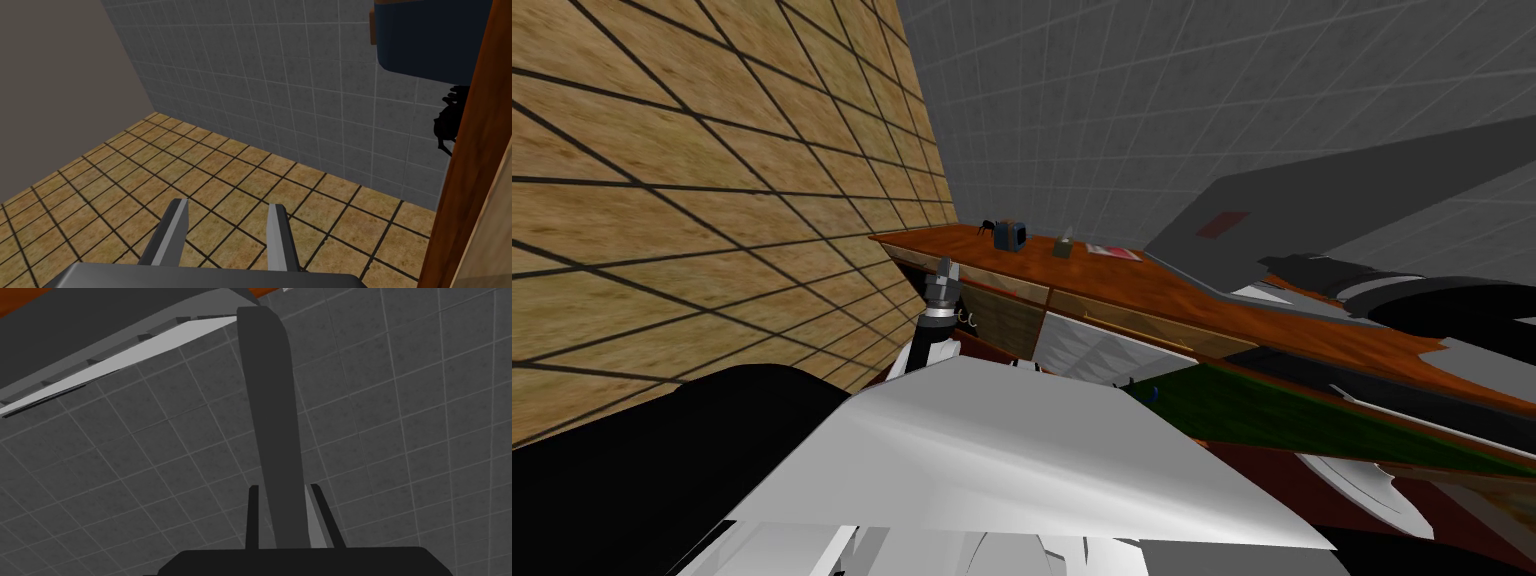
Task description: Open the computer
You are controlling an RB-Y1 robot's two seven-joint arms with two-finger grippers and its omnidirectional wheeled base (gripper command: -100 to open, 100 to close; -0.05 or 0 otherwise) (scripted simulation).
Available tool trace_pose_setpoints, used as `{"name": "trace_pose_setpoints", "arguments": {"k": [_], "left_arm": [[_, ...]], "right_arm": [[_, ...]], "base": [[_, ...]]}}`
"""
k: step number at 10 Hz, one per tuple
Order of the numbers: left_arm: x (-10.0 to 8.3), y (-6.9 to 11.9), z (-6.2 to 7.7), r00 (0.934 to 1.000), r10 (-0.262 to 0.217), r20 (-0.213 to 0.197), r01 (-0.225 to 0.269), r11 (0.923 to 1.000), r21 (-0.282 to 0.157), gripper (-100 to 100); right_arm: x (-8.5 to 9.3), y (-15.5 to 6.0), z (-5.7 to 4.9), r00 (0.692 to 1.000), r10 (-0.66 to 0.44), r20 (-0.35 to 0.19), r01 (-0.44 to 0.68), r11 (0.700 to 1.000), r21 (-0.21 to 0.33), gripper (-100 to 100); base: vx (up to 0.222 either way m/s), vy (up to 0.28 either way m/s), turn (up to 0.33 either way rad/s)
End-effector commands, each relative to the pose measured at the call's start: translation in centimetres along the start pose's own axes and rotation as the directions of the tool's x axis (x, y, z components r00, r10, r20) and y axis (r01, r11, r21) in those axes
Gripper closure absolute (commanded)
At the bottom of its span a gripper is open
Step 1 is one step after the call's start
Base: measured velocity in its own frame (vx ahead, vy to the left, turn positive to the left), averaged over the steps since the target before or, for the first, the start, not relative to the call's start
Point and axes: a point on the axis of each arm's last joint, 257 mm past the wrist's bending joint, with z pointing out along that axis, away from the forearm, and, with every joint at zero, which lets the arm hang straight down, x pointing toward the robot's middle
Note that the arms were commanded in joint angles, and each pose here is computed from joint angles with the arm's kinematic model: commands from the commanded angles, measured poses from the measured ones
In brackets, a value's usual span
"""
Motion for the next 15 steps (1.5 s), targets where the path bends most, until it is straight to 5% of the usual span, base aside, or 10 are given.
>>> {"name": "trace_pose_setpoints", "arguments": {"k": [1,6,7,15], "left_arm": [[0.0,0.0,0.0,1.0,0.0,0.0,0.0,1.0,0.0,0],[0.0,0.0,0.0,1.0,0.0,0.0,0.0,1.0,0.0,0],[0.0,0.0,0.0,1.0,0.0,0.0,0.0,1.0,0.0,0],[0.0,0.0,0.0,1.0,0.0,0.0,0.0,1.0,0.0,0]], "right_arm": [[2.0,-1.6,-0.7,0.995,0.094,-0.017,-0.093,0.995,0.02,100],[2.7,-2.4,-1.1,0.984,0.177,-0.014,-0.177,0.984,0.027,100],[1.6,-1.5,-0.7,0.985,0.171,0.003,-0.171,0.985,0.009,100],[5.6,-5.4,-2.5,0.883,0.47,0.022,-0.47,0.881,0.045,100]], "base": [[-0.005,-0.026,0.015],[-0.001,-0.014,0.008],[0.0,0.0,0.0],[-0.011,-0.019,0.053]]}}
